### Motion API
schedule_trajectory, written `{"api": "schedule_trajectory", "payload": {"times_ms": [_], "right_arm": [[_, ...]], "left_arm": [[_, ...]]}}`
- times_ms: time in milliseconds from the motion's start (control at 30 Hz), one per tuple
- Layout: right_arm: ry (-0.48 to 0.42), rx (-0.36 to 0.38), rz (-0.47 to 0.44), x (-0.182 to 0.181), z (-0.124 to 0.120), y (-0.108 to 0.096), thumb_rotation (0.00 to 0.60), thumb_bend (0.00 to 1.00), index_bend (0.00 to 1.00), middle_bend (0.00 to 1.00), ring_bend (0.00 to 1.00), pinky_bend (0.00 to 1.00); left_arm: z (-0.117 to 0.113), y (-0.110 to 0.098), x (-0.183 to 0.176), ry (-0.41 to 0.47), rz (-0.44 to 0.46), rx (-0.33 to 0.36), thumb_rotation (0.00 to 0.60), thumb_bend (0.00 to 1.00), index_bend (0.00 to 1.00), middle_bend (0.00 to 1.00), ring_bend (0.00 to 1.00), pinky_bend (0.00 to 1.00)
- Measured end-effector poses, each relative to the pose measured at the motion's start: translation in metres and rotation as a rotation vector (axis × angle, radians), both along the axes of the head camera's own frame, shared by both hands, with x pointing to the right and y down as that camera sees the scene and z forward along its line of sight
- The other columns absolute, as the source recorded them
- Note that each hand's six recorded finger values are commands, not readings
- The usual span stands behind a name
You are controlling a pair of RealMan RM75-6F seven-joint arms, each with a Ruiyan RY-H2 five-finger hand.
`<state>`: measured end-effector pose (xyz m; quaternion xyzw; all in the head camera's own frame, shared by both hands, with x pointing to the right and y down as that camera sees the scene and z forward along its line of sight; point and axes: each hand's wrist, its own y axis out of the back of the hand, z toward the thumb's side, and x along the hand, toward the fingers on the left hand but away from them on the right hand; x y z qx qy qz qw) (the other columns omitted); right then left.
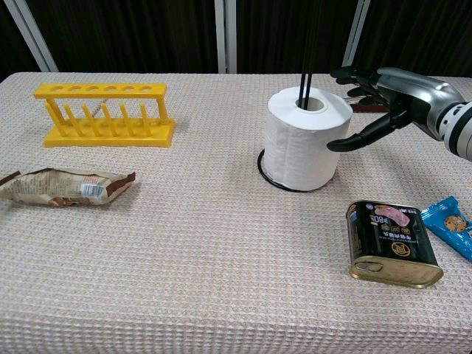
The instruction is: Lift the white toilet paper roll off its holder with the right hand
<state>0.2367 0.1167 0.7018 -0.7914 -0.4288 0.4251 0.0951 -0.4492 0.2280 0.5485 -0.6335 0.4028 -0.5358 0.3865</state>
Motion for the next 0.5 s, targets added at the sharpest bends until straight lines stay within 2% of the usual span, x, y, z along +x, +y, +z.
{"api": "schedule_trajectory", "payload": {"times_ms": [500], "right_arm": [[-0.026, -0.047, 0.010, -0.0043, 0.0071, 0.0001, 0.600, 0.00, 0.00, 0.00, 0.00, 0.00]], "left_arm": [[0.0012, 0.0001, 0.0006, -0.004, 0.000, -0.004, 0.356, 0.15, 0.09, 0.05, 0.06, 0.22]]}}
